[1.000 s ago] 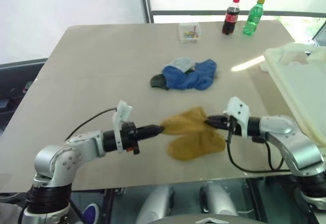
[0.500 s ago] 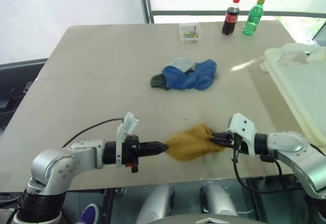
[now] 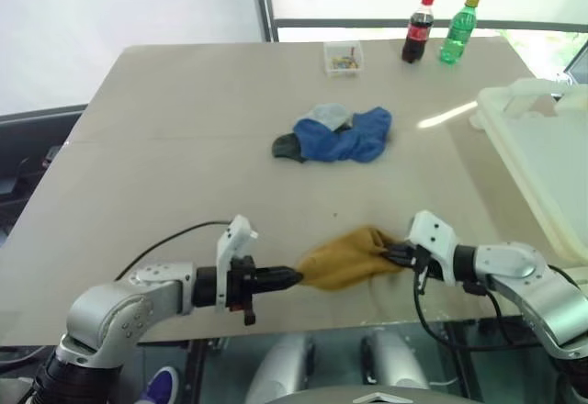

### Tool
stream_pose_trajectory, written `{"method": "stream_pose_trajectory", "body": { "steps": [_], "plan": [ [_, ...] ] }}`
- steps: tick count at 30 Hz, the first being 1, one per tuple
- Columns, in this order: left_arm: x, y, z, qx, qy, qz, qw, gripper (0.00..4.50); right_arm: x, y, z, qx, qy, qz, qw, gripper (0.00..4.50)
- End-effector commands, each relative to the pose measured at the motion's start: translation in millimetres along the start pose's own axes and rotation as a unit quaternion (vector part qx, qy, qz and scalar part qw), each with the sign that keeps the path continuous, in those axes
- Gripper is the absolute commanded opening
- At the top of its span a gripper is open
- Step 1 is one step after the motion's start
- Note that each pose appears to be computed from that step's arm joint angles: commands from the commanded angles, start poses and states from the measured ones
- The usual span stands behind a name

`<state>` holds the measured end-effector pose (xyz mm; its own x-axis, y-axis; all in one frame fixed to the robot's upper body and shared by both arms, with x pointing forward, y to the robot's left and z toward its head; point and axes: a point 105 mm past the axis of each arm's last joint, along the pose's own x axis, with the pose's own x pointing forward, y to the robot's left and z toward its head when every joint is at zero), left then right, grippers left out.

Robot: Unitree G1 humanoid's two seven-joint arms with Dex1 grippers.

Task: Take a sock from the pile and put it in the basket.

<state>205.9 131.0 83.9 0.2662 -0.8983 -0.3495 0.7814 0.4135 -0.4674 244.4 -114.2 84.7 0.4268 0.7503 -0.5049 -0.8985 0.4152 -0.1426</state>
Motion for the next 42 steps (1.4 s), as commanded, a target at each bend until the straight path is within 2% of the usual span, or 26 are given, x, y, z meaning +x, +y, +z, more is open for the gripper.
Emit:
{"method": "stream_pose_trajectory", "body": {
  "steps": [1,2,5,6,7,9,10,13,17,22,25,27,30,33,37,39,41,42],
  "plan": [
    [1.4,-2.2,-3.9,0.017,-0.007,-0.004,1.0,1.67,-1.7,5.3,-2.8,0.006,-0.001,0.019,1.0,0.0],
    [1.7,-2.5,-4.7,0.013,-0.01,-0.002,1.0,2.22,-2.5,5.3,-4.6,0.003,0.003,0.017,1.0,0.33],
    [2.8,-4.8,-6.3,0.008,-0.016,-0.005,1.0,3.41,-6.2,4.9,-2.2,0.003,-0.001,0.017,1.0,1.3],
    [3.2,-5.7,-6.4,0.005,-0.02,-0.008,1.0,3.98,-7.5,3.3,0.3,0.001,-0.004,0.013,1.0,1.88],
    [3.5,-6.2,-6.4,0.004,-0.022,-0.01,1.0,4.35,-8.5,2.1,2.3,-0.002,-0.007,0.01,1.0,2.25],
    [3.7,-8.0,-4.9,0.003,-0.033,-0.015,0.999,4.5,-12.1,-2.8,9.5,0.004,-0.022,-0.006,1.0,3.12],
    [3.4,-8.6,-3.5,0.003,-0.04,-0.017,0.999,4.5,-14.6,-2.7,12.6,0.015,-0.03,-0.005,0.999,3.36],
    [-0.8,-10.0,0.7,0.008,-0.053,-0.025,0.998,4.5,-23.1,-1.2,22.9,0.044,-0.057,0.002,0.997,3.36],
    [-5.2,-9.0,5.4,0.019,-0.064,-0.025,0.997,4.5,-27.0,-19.4,21.4,0.061,-0.06,-0.054,0.995,3.36],
    [-2.7,1.2,5.8,0.029,-0.057,0.007,0.998,4.5,-8.1,-15.4,-0.9,0.052,-0.021,-0.052,0.997,3.36],
    [0.5,7.1,1.2,0.016,-0.041,0.021,0.999,4.5,0.0,-17.1,-23.3,0.009,0.036,-0.06,0.998,3.36],
    [1.8,8.6,-1.8,0.006,-0.031,0.021,0.999,4.5,0.3,-22.6,-27.8,-0.007,0.047,-0.075,0.996,3.36],
    [3.0,7.5,-2.5,-0.004,-0.027,0.012,1.0,4.5,-7.3,-28.6,-8.6,-0.01,0.002,-0.088,0.996,3.36],
    [3.5,8.5,1.1,0.001,-0.029,0.011,1.0,4.5,-18.2,-22.6,18.9,-0.032,-0.068,-0.076,0.994,3.36],
    [2.9,8.9,5.7,0.004,-0.033,0.006,0.999,4.5,-28.4,-12.8,40.6,-0.036,-0.128,-0.051,0.99,3.36],
    [2.5,8.8,7.8,0.011,-0.032,0.001,0.999,4.5,-30.3,-8.9,48.9,-0.03,-0.154,-0.036,0.987,2.98],
    [1.9,8.3,9.9,0.013,-0.033,-0.006,0.999,4.5,-28.1,-2.0,51.1,-0.028,-0.163,-0.008,0.986,2.34],
    [1.5,8.1,11.1,0.012,-0.034,-0.009,0.999,4.5,-26.7,2.1,51.0,-0.032,-0.162,0.008,0.986,1.84]
  ]
}}
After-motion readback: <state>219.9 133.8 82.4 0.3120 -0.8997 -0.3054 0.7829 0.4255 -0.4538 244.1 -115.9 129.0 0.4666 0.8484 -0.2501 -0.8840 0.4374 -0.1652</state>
